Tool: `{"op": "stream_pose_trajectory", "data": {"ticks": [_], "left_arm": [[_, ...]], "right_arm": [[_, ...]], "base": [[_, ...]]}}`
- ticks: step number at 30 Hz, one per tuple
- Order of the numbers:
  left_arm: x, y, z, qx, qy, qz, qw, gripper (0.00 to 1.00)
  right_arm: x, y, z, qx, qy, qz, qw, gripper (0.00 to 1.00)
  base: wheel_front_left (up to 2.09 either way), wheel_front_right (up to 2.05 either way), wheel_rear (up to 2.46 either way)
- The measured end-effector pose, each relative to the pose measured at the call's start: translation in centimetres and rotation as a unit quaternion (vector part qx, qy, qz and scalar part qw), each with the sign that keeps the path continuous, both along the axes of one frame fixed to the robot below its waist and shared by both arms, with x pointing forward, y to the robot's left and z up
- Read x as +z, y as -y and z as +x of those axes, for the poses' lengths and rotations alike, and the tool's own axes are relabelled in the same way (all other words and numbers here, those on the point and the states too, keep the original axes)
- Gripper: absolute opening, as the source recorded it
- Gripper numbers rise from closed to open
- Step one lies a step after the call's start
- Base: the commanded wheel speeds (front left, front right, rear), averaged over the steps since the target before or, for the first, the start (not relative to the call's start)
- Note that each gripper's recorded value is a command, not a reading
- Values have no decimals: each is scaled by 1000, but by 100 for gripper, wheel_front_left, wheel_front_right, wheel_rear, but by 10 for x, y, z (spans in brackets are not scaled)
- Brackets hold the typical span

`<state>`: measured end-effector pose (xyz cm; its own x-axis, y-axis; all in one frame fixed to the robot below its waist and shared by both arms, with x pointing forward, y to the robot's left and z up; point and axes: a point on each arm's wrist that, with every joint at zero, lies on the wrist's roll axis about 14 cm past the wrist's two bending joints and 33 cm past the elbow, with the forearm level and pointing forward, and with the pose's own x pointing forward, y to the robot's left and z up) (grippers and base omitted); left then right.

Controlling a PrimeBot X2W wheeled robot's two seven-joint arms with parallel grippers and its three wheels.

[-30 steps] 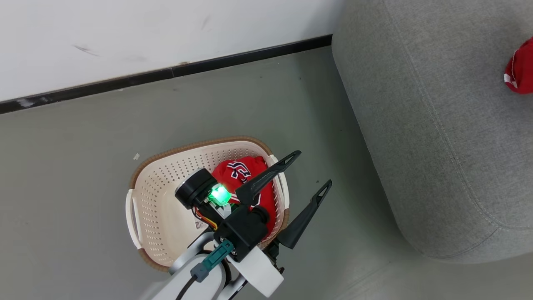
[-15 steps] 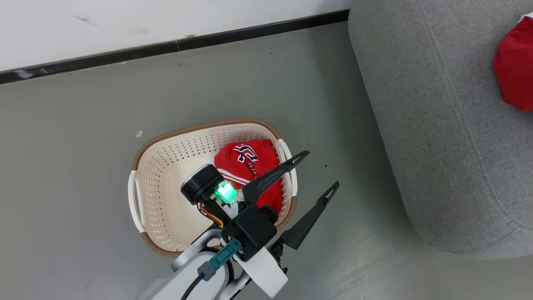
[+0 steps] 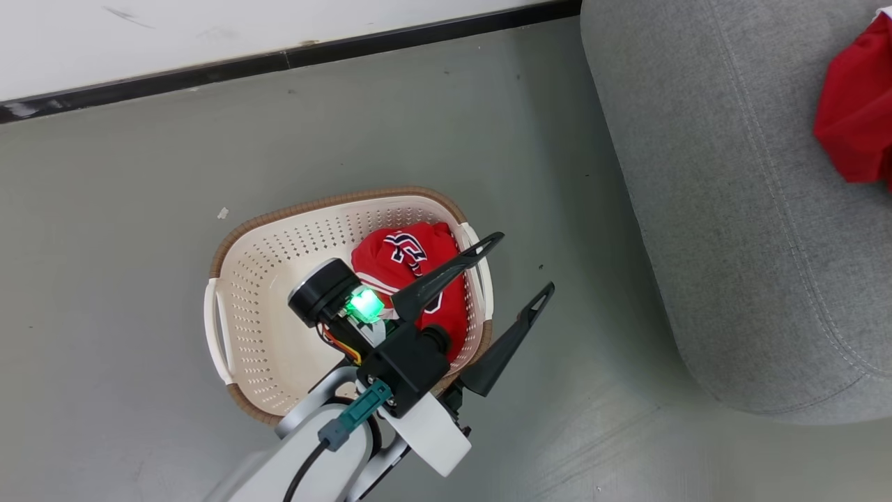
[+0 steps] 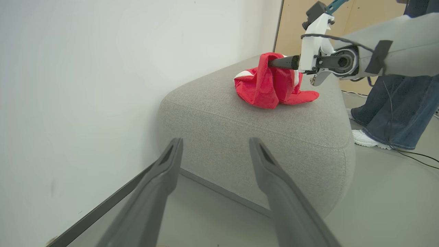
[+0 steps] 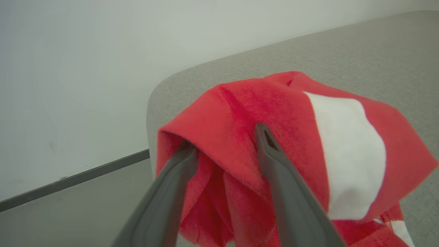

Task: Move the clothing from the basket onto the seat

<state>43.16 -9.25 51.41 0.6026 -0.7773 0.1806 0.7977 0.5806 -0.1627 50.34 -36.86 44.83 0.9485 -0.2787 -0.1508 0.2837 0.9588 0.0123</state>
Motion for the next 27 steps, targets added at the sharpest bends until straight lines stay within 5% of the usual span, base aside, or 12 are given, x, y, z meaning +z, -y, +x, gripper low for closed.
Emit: {"op": "stream_pose_trajectory", "data": {"ticks": [6,27], "left_arm": [[-3,-3,4,8,-1,3,1000,100],[-3,-56,36,129,-4,6,992,100]], "right_arm": [[-13,-19,-13,30,-21,-9,999,100],[80,-69,-20,101,118,-47,987,100]], "base": [[0,0,0],[0,0,0]]}}
